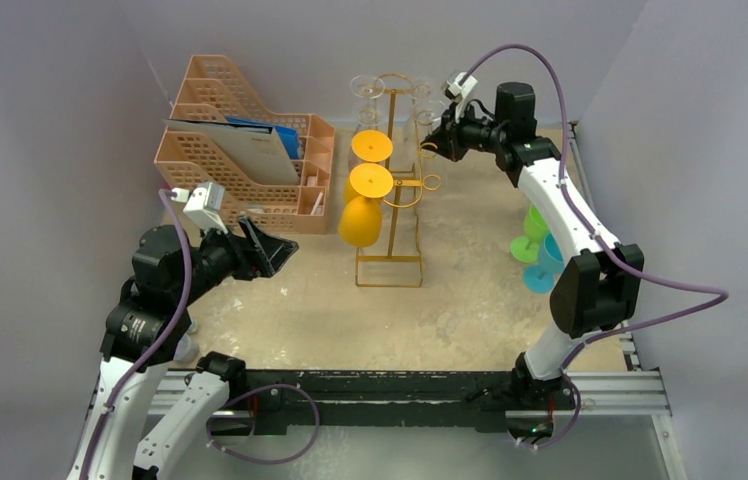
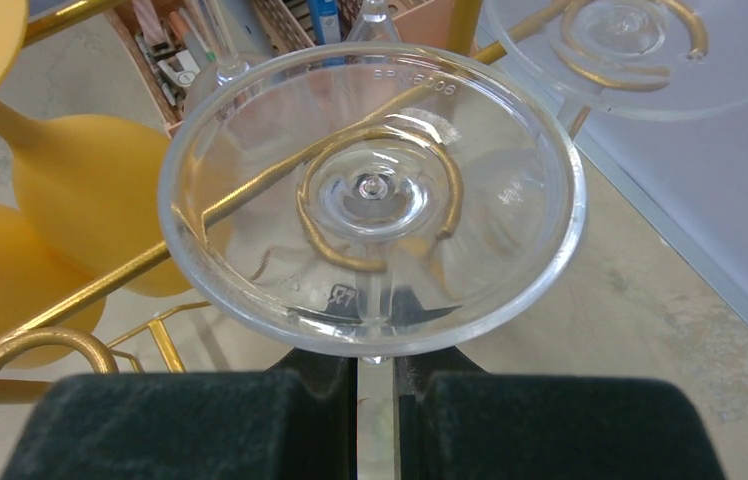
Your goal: Place the wine glass upside down on the wine glass rack
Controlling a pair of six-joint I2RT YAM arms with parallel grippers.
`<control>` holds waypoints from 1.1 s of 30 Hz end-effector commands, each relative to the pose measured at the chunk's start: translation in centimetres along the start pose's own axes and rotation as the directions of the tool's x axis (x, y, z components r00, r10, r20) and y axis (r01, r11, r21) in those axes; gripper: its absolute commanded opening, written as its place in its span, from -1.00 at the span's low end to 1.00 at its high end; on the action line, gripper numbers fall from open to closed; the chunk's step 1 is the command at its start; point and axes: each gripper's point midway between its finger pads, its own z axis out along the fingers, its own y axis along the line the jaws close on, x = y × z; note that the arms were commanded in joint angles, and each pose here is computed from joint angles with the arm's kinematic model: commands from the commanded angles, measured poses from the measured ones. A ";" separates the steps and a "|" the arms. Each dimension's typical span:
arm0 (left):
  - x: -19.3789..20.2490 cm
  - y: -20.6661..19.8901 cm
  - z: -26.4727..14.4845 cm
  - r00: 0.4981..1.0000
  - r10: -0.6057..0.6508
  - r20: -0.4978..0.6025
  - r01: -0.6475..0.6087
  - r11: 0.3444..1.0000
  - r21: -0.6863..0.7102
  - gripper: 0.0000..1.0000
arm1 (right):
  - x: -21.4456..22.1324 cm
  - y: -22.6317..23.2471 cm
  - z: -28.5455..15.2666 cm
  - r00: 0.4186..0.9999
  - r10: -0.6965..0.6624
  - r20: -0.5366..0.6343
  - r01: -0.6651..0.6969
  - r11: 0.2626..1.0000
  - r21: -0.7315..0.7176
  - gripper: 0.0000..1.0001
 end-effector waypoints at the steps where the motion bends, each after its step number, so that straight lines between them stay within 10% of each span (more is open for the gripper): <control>1: -0.7 -0.6 0.3 1.000 0.004 0.025 -0.005 1.000 0.029 0.44 | -1.4 0.2 -0.1 0.999 -0.049 0.018 0.050 0.999 -0.005 -1.00; 33: -0.6 -0.9 -0.3 0.999 0.046 0.005 -0.046 0.998 0.034 0.44 | -1.1 1.5 -4.1 0.999 -0.048 0.020 0.044 0.987 0.152 -0.09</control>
